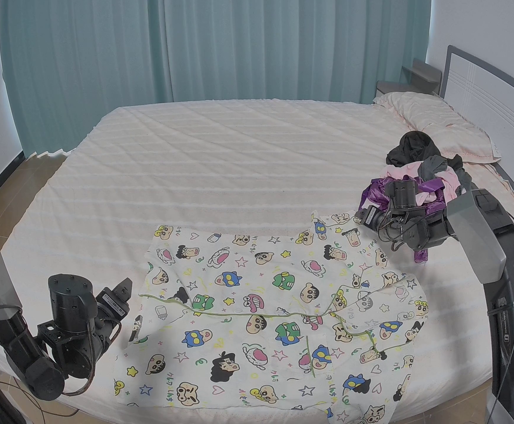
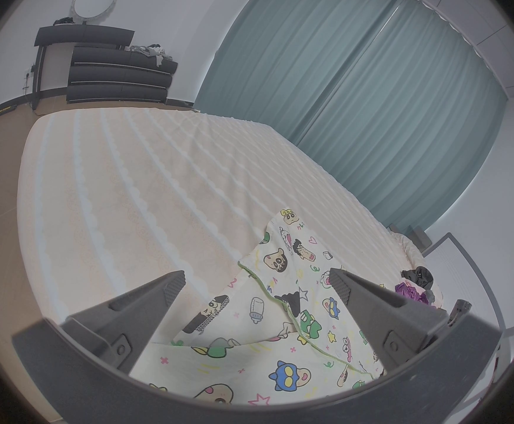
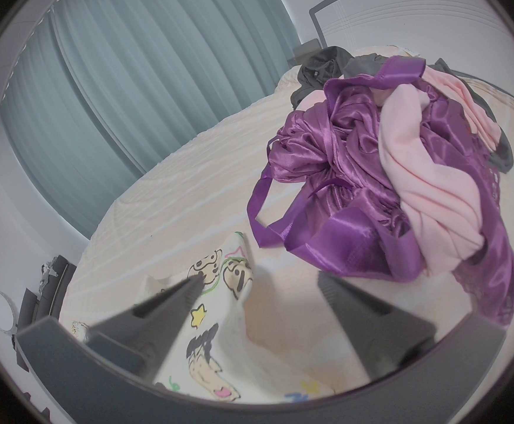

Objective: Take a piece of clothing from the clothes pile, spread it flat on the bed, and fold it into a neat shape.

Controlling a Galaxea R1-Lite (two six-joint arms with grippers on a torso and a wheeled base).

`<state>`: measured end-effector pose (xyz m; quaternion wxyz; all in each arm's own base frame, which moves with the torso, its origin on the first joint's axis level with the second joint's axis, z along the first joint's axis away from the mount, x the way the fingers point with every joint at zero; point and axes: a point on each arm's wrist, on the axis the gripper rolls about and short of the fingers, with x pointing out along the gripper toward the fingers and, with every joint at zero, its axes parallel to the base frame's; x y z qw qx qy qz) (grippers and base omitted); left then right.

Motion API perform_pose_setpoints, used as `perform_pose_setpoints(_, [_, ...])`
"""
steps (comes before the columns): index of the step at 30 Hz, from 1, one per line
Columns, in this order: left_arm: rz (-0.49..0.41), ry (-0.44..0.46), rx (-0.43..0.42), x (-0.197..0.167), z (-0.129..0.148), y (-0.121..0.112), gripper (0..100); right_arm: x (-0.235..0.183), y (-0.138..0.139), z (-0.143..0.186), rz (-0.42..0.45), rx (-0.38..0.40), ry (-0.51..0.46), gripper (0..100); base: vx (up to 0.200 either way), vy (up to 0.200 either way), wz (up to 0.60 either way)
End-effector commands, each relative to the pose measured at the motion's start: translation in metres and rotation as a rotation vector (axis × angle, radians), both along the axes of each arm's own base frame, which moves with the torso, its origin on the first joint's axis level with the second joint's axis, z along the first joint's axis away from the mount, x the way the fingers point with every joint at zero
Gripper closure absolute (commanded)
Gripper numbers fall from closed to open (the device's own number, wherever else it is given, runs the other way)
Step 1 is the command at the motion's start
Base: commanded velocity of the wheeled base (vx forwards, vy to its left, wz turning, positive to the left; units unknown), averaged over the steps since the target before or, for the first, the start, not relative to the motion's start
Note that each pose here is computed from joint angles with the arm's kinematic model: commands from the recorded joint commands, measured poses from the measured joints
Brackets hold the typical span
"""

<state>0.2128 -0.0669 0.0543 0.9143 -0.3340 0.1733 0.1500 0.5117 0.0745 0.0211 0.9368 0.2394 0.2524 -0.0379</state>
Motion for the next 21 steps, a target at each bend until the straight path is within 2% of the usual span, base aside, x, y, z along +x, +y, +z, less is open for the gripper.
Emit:
perform_pose_setpoints(1, [-0.005, 0.020, 0.001, -0.005, -0.002, 0.002, 0, -0.023, -0.010, 0.034, -0.029, 0.028, -0.001, 0, 0.000, 0.000, 0.00])
perform_pose_setpoints(2, [-0.005, 0.020, 0.001, -0.005, -0.002, 0.002, 0, -0.023, -0.010, 0.034, -0.029, 0.028, -0.001, 0, 0.000, 0.000, 0.00])
perform_pose_setpoints(4, [-0.025, 0.039, 0.003, -0.007, -0.004, 0.004, 0, -0.052, -0.015, 0.054, -0.042, 0.050, 0.008, 0, 0.000, 0.000, 0.00])
perform_pose_setpoints(5, [-0.032, 0.044, 0.006, -0.007, -0.005, 0.004, 0, -0.056, -0.016, 0.056, -0.043, 0.051, 0.008, 0, 0.000, 0.000, 0.00])
perform_pose_setpoints(6, [-0.075, 0.072, 0.022, -0.011, -0.007, 0.008, 0, -0.078, -0.018, 0.058, -0.040, 0.047, 0.035, 0, 0.000, 0.000, 0.00])
perform_pose_setpoints(7, [-0.075, 0.072, 0.022, -0.011, -0.007, 0.008, 0, -0.078, -0.018, 0.058, -0.040, 0.047, 0.035, 0, 0.000, 0.000, 0.00])
perform_pose_setpoints(8, [-0.135, 0.106, 0.034, -0.018, -0.008, 0.016, 0, -0.111, -0.017, 0.059, -0.024, 0.045, 0.069, 0, 0.000, 0.000, 0.00])
perform_pose_setpoints(9, [-0.143, 0.110, 0.034, -0.019, -0.008, 0.017, 0, -0.115, -0.017, 0.059, -0.021, 0.045, 0.073, 0, 0.000, 0.000, 0.00])
perform_pose_setpoints(10, [-0.176, 0.112, 0.016, -0.020, -0.006, 0.024, 0, -0.140, -0.016, 0.061, -0.005, 0.049, 0.080, 0, 0.000, 0.000, 0.00])
perform_pose_setpoints(12, [-0.176, 0.122, 0.007, -0.020, -0.006, 0.033, 0, -0.169, -0.013, 0.056, 0.012, 0.037, 0.106, 0, 0.000, 0.000, 0.00])
perform_pose_setpoints(14, [-0.191, 0.156, 0.044, -0.023, -0.008, 0.041, 0, -0.196, -0.012, 0.049, 0.031, 0.023, 0.136, 0, 0.000, 0.000, 0.00])
perform_pose_setpoints(15, [-0.191, 0.156, 0.044, -0.023, -0.008, 0.041, 0, -0.196, -0.012, 0.049, 0.031, 0.023, 0.136, 0, 0.000, 0.000, 0.00])
perform_pose_setpoints(16, [-0.209, 0.190, 0.082, -0.025, -0.011, 0.050, 0, -0.219, -0.010, 0.048, 0.045, 0.030, 0.137, 0, 0.000, 0.000, 0.00])
perform_pose_setpoints(21, [-0.274, 0.175, 0.058, -0.025, -0.008, 0.056, 0, -0.259, -0.013, 0.038, 0.073, 0.025, 0.174, 0, 0.000, 0.000, 0.00])
